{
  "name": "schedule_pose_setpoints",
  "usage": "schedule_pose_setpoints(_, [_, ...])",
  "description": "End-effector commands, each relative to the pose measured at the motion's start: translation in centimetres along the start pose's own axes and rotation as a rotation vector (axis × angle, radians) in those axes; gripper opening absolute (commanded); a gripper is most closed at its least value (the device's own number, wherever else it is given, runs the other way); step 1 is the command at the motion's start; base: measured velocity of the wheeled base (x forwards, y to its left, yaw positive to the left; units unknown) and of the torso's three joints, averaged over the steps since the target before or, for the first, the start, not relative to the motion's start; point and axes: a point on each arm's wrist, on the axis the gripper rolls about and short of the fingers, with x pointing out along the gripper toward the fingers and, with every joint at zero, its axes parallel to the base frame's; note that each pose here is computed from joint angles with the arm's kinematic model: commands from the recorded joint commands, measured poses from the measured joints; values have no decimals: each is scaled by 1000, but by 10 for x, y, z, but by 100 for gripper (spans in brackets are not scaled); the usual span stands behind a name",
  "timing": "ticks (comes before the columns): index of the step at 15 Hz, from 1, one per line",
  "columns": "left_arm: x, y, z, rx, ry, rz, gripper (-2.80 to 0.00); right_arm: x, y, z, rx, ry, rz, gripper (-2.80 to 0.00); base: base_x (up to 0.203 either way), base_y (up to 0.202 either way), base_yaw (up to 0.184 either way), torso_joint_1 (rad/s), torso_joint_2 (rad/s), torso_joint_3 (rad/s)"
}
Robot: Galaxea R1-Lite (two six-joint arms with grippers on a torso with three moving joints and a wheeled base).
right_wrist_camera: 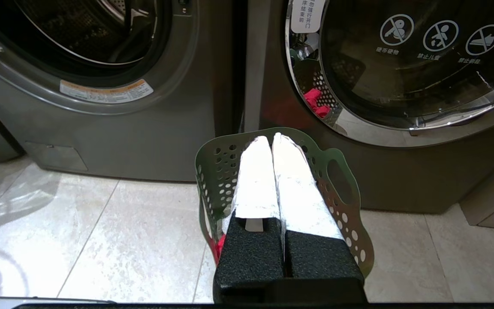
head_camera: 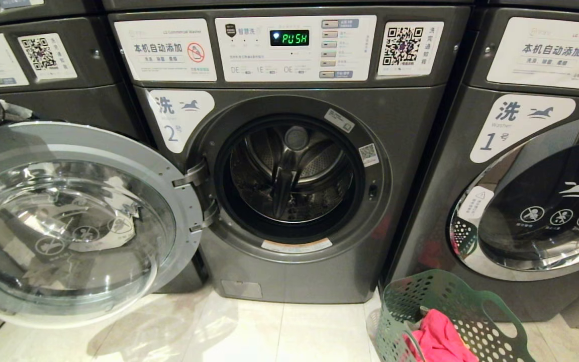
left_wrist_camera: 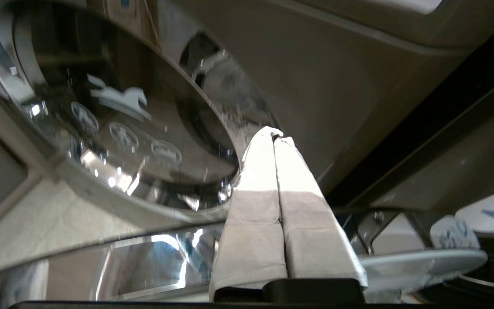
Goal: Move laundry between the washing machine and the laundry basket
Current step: Close the washing machine door with the left hand
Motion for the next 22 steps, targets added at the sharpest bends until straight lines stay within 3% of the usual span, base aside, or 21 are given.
schedule_pose_setpoints(1, [-4, -1, -1, -11, 26, 1, -280, 0, 0, 0, -1, 1, 0, -280, 0, 0, 0, 0, 0, 0])
schedule_pose_setpoints(4, [-16, -6, -1, -28, 93, -1, -280, 0, 0, 0, 1, 2, 0, -280, 0, 0, 0, 0, 0, 0])
schedule_pose_setpoints(8, [-49, -18, -1, -73, 242, -35, -280, 0, 0, 0, 10, 1, -1, -280, 0, 0, 0, 0, 0, 0])
schedule_pose_setpoints(14, [-88, -40, 0, -98, 368, -58, -280, 0, 0, 0, 31, 0, -4, -280, 0, 0, 0, 0, 0, 0])
schedule_pose_setpoints(19, [-140, -72, 3, -126, 481, -194, -280, 0, 0, 0, 33, 0, -4, -280, 0, 0, 0, 0, 0, 0])
schedule_pose_setpoints(22, [-156, -90, 4, -149, 498, -249, -280, 0, 0, 0, 34, 0, -4, -280, 0, 0, 0, 0, 0, 0])
